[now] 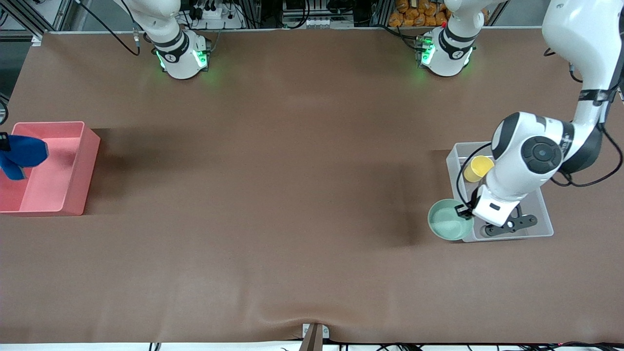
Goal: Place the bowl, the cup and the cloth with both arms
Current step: 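Lower the bowl into the clear bin while the right gripper releases the cloth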
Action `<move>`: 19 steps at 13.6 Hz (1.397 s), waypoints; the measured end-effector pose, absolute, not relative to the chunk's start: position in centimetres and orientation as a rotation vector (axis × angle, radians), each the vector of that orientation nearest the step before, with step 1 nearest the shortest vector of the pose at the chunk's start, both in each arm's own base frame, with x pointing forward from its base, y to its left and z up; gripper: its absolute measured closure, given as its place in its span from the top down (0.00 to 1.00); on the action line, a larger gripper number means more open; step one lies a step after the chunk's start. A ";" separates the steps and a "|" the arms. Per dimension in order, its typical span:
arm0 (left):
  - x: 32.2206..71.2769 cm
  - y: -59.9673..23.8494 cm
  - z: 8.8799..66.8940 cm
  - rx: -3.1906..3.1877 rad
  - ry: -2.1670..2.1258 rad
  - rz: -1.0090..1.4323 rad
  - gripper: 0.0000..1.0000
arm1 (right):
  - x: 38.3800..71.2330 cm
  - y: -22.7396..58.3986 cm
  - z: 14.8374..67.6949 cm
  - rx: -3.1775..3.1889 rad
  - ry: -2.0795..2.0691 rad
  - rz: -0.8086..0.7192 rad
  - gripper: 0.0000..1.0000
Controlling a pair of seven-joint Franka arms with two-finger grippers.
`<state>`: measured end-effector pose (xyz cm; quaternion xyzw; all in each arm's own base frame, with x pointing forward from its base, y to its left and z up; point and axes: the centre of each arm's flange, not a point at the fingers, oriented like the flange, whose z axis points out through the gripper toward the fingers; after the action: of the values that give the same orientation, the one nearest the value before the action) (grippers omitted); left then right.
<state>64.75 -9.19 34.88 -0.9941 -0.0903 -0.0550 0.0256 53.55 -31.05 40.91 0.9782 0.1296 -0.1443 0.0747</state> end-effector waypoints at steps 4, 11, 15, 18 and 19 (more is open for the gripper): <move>64.8 -2.4 35.4 -3.050 -0.096 -0.114 0.03 | 54.3 -31.8 37.3 2.943 0.400 -0.460 0.04; 62.8 8.2 32.8 -3.045 0.120 0.015 0.03 | 54.5 -33.2 32.1 2.976 0.386 -0.479 0.04; 62.0 9.7 29.8 -3.071 0.124 0.073 0.03 | 54.5 -34.0 29.2 2.994 0.375 -0.476 0.04; 62.3 9.9 27.1 -3.109 0.128 0.050 0.03 | 54.2 -34.9 27.1 3.006 0.361 -0.477 0.04; 62.4 9.8 26.1 -3.123 0.129 0.033 0.03 | 54.1 -35.1 26.5 3.012 0.355 -0.481 0.04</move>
<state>62.44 9.83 26.13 -0.9991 0.0412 0.0107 0.0077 54.13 -35.07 26.52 0.9803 0.1156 -0.1564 0.0354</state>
